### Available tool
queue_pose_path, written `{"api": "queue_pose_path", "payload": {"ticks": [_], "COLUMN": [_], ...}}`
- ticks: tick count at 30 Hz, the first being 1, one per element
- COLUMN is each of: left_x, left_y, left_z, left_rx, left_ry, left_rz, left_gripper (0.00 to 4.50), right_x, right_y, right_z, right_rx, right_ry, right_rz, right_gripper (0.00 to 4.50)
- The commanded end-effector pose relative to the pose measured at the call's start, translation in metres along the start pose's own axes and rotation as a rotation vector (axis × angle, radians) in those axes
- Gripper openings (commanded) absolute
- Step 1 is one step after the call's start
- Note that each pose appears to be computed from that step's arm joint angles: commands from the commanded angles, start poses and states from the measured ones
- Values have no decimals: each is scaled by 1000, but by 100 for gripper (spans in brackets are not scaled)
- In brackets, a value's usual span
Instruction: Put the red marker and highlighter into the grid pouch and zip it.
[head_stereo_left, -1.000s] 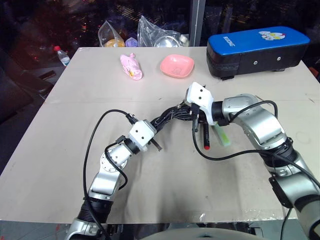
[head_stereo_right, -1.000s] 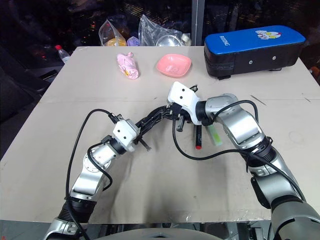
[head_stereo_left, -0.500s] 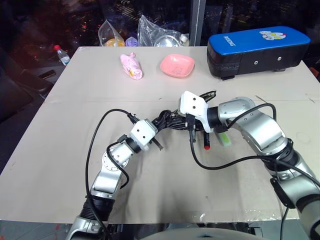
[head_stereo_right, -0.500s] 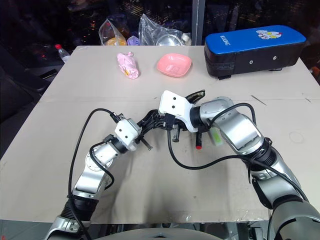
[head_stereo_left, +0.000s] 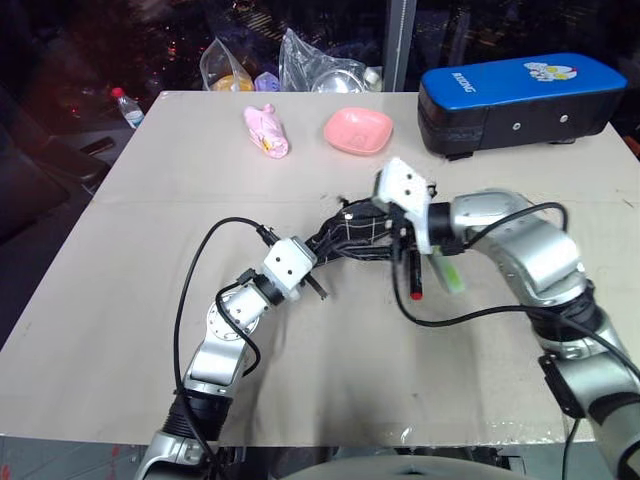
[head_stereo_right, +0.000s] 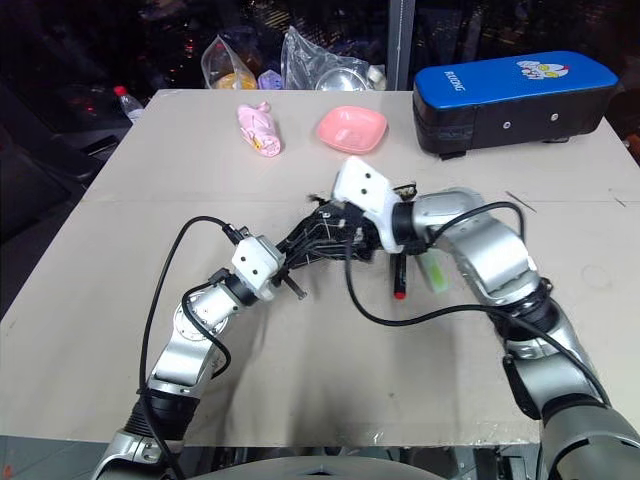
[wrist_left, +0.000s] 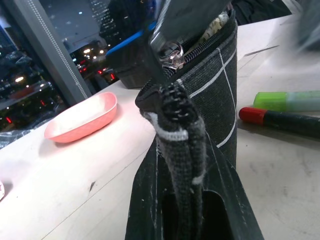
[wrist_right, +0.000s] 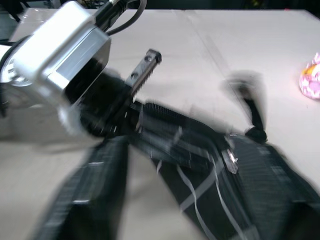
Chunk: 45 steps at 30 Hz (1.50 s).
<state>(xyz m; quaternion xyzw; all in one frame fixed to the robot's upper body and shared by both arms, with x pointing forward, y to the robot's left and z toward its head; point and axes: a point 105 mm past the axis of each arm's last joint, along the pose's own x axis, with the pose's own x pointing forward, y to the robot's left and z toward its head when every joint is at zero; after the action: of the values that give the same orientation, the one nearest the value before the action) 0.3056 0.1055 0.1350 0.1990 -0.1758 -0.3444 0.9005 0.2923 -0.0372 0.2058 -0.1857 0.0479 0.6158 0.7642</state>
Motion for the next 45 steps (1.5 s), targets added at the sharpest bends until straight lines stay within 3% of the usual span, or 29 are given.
{"api": "queue_pose_path", "payload": {"ticks": [1,4,8,9,11,13,14,19,22,27,45], "left_x": [-4,-6,-8,-8,-8,-8,-8,-7,-5,-3,1], "left_y": [12,16,20,20,22,23,23,19,15,13,0], "left_z": [11,12,12,13,14,16,17,19,21,22,25], "left_rx": [35,45,60,65,82,110,121,176,199,196,172], "left_ry": [-24,-21,-17,-17,-20,-23,-24,-33,-41,-47,-70], "left_rz": [24,22,20,18,14,4,-3,-48,-72,-70,-91], "left_gripper": [0,0,0,0,0,0,0,0,0,0,0], "right_x": [-28,-41,-48,-50,-52,-54,-54,-50,-47,-43,-24], "right_y": [2,-2,-14,-17,-19,-23,-25,-40,-50,-40,-42], "right_z": [-1,-23,-19,-18,-17,-10,-4,17,7,-17,-38], "right_rx": [47,88,101,104,97,83,82,112,118,116,-124], "right_ry": [-5,59,1,-5,-12,-37,-59,-136,-86,47,207], "right_rz": [-10,-73,-166,-182,-190,-205,-210,-259,-306,-248,-209], "right_gripper": [442,442,442,418,352,235,222,6,6,6,6]}}
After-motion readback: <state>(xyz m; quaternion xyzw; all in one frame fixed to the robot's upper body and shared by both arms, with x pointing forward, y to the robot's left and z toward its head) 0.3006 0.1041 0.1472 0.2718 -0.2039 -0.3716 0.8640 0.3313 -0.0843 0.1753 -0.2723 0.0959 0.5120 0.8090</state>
